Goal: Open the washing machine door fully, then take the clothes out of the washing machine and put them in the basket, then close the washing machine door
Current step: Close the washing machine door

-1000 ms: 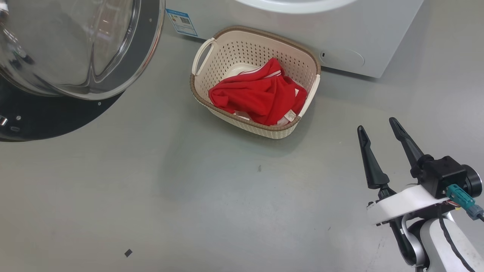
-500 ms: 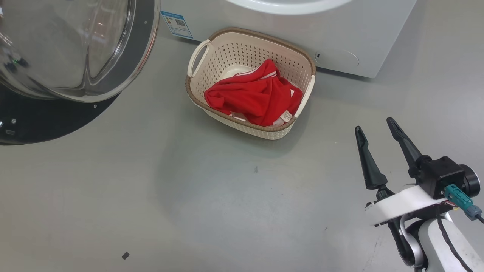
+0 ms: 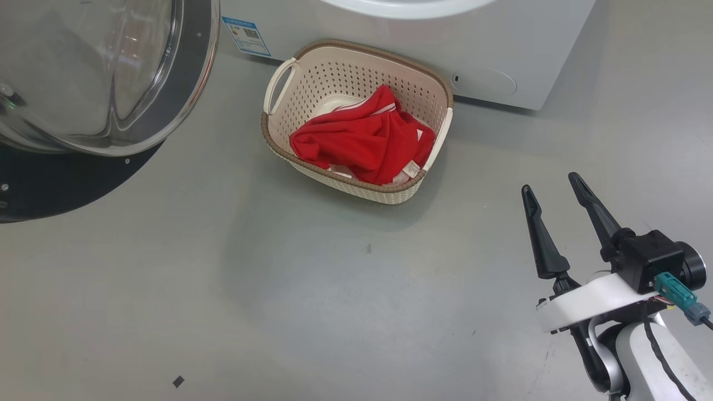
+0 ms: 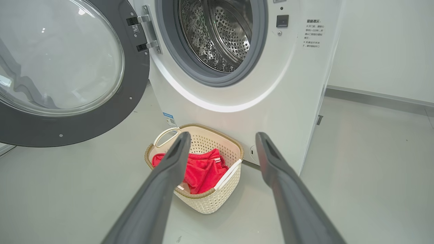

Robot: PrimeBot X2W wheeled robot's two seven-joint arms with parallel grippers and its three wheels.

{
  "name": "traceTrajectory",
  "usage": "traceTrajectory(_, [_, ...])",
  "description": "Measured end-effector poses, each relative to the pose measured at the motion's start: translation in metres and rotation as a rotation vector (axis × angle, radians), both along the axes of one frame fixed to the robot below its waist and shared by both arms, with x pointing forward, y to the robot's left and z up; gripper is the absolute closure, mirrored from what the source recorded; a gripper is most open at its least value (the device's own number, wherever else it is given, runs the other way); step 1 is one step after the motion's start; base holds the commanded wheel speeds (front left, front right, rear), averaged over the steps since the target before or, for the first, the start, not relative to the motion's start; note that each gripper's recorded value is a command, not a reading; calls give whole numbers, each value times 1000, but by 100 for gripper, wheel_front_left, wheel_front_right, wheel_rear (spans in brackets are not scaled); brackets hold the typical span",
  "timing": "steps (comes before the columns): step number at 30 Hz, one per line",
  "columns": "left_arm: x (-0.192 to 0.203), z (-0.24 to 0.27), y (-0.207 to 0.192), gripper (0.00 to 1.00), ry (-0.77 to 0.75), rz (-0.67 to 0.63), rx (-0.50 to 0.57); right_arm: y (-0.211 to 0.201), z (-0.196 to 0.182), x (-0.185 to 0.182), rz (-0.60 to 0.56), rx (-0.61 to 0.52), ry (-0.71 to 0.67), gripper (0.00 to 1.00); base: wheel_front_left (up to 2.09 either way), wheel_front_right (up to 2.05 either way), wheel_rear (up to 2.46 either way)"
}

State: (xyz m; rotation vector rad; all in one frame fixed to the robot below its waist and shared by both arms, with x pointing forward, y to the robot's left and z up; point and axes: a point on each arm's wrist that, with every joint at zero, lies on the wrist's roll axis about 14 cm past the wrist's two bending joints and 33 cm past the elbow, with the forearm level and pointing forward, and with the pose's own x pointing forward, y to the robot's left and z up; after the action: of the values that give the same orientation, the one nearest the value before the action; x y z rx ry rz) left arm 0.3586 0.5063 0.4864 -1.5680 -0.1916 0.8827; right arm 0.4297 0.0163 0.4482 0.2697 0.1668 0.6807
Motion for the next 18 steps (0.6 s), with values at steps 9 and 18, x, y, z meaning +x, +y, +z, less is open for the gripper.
traceTrajectory(9, [8,3,-5,100,-33,-31,-47,-2,2,-1,-4,-6,-6,0,0,0,0])
traceTrajectory(18, [15,14,-23,100,-122,-125,-113,1,13,-5,-5,0,-34,0,0,0,0])
